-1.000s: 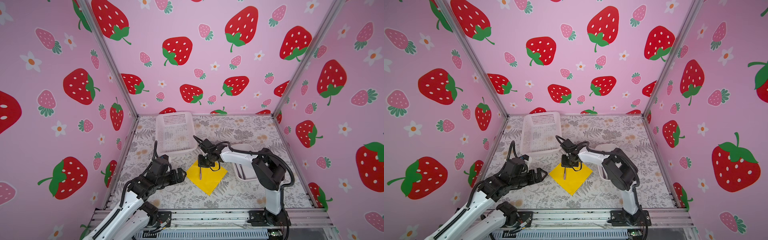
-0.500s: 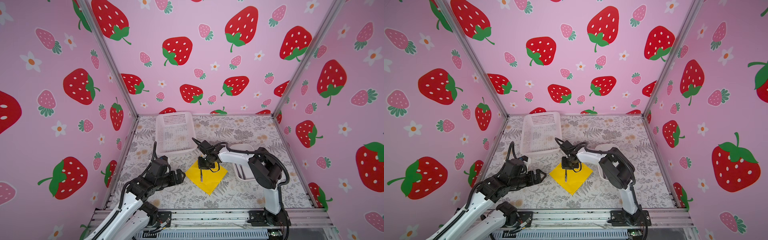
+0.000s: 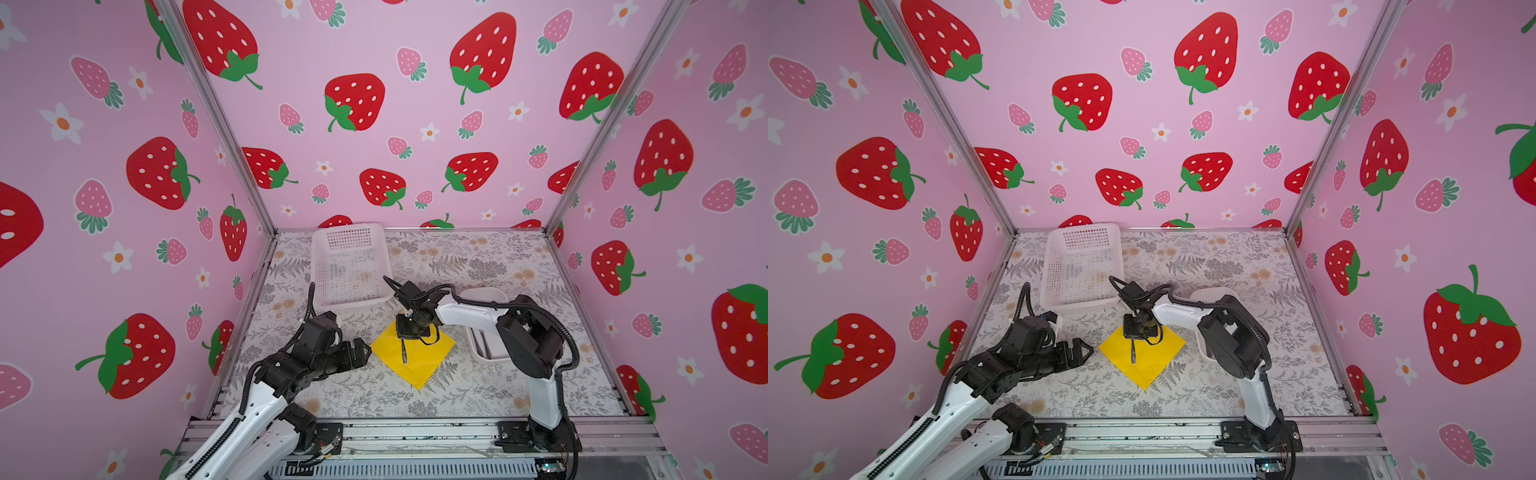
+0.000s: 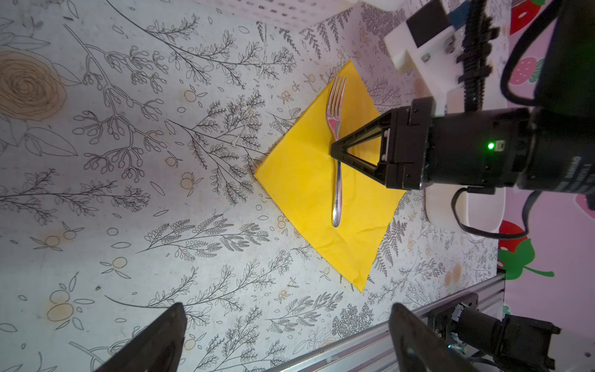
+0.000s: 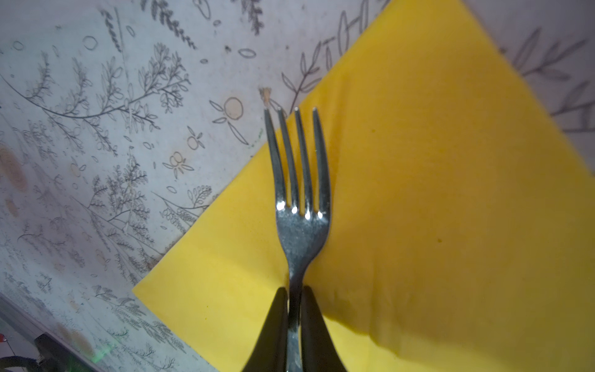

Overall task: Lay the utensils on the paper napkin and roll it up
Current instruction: 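Carry the fork with the right gripper and lower it onto the napkin, then open the right gripper over the tray spoon while the left gripper moves above the napkin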

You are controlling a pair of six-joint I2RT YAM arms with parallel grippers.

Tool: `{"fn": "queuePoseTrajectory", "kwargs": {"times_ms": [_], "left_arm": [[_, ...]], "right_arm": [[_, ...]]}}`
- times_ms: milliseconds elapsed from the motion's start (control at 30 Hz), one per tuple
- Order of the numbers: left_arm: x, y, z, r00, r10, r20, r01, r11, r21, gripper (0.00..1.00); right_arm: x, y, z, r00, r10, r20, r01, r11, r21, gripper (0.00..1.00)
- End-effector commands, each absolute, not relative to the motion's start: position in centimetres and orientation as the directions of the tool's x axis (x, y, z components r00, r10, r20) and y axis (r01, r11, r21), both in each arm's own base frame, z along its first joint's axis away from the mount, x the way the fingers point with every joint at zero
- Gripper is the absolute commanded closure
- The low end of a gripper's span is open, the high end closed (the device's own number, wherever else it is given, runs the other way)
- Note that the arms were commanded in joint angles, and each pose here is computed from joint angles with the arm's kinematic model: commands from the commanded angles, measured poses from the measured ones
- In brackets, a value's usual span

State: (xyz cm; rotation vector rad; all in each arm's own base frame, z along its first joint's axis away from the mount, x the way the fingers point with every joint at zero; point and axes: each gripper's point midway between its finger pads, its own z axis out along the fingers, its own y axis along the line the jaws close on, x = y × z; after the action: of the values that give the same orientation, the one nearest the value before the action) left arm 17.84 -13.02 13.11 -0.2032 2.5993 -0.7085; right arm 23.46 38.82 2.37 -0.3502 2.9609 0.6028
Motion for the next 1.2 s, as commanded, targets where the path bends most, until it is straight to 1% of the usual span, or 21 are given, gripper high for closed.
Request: {"fn": "queuePoseTrajectory", "kwargs": {"times_ms": [0,300,433,467,600,633,700,800,867,933,1067,1167], "left_arm": [[18.1,-13.1,14.7,-0.882,-0.258,-0.393,-0.012,0.848,-0.529,0.01],[18.0,-13.3,14.8,-0.885,-0.262,-0.385,-0.015,0.843,-0.538,0.01],[18.0,-13.3,15.0,-0.885,-0.264,-0.383,-0.015,0.839,-0.544,0.01],[18.0,-13.4,15.0,-0.885,-0.265,-0.382,-0.015,0.838,-0.545,0.01],[17.9,-13.7,15.4,-0.892,-0.25,-0.377,0.002,0.832,-0.554,0.01],[17.8,-13.9,15.5,-0.894,-0.244,-0.375,0.008,0.83,-0.558,0.01],[17.9,-14.3,15.7,-0.898,-0.233,-0.373,0.024,0.82,-0.572,0.01],[17.9,-15.2,16.0,-0.906,-0.216,-0.364,0.052,0.796,-0.602,0.01],[18.2,-16.2,16.4,-0.911,-0.213,-0.354,0.067,0.77,-0.634,0.0],[18.5,-17.2,16.6,-0.916,-0.208,-0.344,0.081,0.744,-0.663,0.0],[19.0,-19.4,16.7,-0.923,-0.158,-0.351,0.119,0.75,-0.65,0.01],[19.3,-21.3,16.5,-0.928,-0.098,-0.359,0.154,0.777,-0.611,0.01]], "right_arm": [[23.0,38.3,2.8,-0.967,-0.208,-0.145,-0.246,0.904,0.35,0.87],[22.7,38.3,3.3,-0.966,-0.211,-0.147,-0.251,0.896,0.365,0.88],[22.6,37.6,3.7,-0.968,-0.194,-0.158,-0.239,0.904,0.355,0.86],[22.7,37.5,3.9,-0.969,-0.189,-0.162,-0.236,0.904,0.357,0.84],[23.0,37.8,4.9,-0.949,-0.258,-0.183,-0.31,0.871,0.381,0.68],[23.3,37.8,5.8,-0.942,-0.258,-0.213,-0.324,0.862,0.391,0.65],[23.7,38.0,7.8,-0.931,-0.254,-0.26,-0.348,0.833,0.431,0.63],[25.6,35.2,10.6,-0.912,-0.194,-0.361,-0.332,0.865,0.375,0.64],[27.3,31.5,12.2,-0.895,-0.115,-0.431,-0.27,0.909,0.318,0.66],[28.5,27.5,13.1,-0.883,-0.039,-0.468,-0.2,0.933,0.299,0.67],[29.5,20.3,13.2,-0.867,0.095,-0.489,-0.076,0.945,0.317,0.68],[29.4,16.7,12.1,-0.878,0.124,-0.463,-0.035,0.946,0.321,0.68]]}}
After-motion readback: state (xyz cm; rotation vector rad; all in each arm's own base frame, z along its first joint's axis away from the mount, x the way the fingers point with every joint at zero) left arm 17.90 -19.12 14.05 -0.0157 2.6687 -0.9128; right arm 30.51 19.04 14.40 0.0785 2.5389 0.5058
